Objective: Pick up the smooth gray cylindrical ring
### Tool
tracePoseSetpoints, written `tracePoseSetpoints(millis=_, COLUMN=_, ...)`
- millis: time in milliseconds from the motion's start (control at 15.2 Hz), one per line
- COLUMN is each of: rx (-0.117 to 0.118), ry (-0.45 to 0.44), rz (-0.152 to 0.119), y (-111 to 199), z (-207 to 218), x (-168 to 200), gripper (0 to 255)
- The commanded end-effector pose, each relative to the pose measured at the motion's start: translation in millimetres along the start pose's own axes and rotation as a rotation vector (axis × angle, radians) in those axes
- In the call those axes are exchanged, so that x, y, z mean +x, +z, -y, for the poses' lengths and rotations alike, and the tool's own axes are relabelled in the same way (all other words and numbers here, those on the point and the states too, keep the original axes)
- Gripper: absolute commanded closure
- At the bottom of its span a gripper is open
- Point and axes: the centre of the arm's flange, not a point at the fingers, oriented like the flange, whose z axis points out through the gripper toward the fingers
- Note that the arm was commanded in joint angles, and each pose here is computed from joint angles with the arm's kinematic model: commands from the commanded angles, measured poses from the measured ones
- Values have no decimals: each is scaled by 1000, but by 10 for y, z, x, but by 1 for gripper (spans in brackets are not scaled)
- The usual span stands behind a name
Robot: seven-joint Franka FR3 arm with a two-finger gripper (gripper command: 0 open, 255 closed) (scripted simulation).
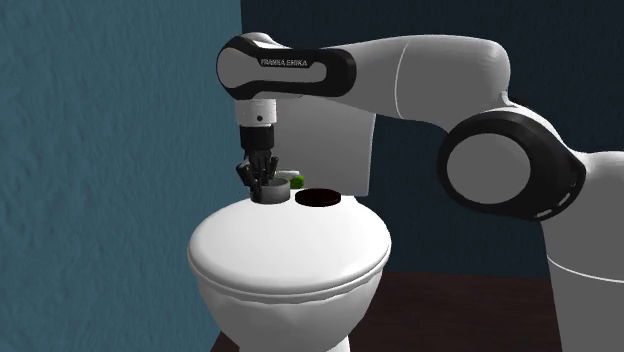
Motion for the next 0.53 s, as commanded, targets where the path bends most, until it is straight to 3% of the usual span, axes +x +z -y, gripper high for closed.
tracePoseSetpoints(millis=0, rx=0, ry=0, rz=0, y=-106, z=-7, x=-4, gripper=255)
tracePoseSetpoints(millis=462, rx=0, ry=0, rz=0, y=-377, z=-9, x=-4, gripper=255)
